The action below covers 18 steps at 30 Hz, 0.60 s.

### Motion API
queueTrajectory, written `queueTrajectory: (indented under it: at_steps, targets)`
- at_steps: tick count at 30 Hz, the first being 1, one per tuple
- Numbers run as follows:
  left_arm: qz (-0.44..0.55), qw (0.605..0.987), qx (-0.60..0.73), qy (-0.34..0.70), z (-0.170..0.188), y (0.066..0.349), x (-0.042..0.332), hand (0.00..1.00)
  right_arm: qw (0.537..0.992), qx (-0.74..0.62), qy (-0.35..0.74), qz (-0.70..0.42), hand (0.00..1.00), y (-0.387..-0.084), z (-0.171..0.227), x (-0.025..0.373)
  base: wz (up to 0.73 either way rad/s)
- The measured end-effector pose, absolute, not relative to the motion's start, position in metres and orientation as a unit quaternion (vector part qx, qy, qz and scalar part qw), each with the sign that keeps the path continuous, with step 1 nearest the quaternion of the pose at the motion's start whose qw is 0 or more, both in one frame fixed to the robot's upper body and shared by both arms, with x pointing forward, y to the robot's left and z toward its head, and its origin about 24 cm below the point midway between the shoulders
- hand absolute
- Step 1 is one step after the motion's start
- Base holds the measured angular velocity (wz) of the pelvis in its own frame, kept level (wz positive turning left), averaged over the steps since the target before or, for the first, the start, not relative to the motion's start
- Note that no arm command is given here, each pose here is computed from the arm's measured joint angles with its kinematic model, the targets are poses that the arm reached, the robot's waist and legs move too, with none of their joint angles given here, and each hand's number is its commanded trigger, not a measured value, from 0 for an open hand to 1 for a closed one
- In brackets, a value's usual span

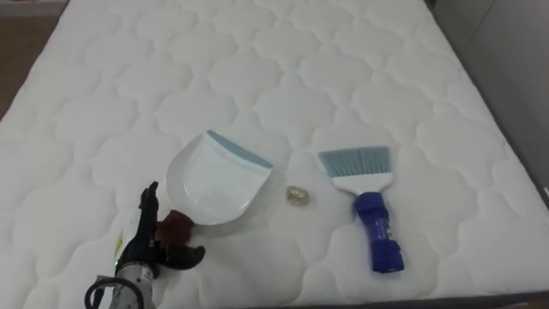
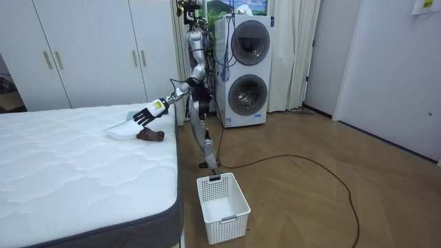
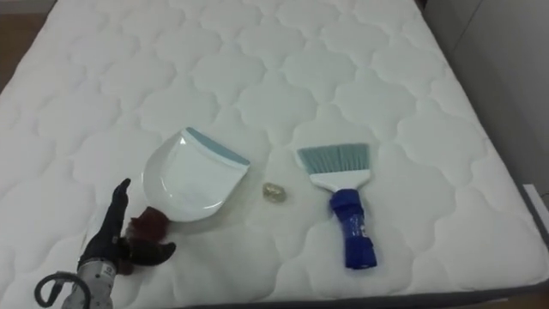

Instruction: Clean bed

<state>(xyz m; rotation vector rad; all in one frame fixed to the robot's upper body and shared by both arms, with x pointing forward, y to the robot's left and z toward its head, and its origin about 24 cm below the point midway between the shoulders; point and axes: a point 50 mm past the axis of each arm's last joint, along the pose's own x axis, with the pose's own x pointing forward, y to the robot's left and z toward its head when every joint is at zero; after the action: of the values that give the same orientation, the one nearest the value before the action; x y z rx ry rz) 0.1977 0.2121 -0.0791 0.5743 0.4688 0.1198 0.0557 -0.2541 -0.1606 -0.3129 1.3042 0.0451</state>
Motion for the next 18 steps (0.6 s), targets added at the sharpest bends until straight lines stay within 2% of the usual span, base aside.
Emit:
queueTrajectory:
  at_steps: [18]
  targets:
    - [0.07, 0.925, 0.302, 0.218, -0.0786, 0.2083, 0.1976, 0.0, 0.786, -0.146, 0.601, 0.009, 0.0, -0.2534, -0.1607, 0.0561, 0.0]
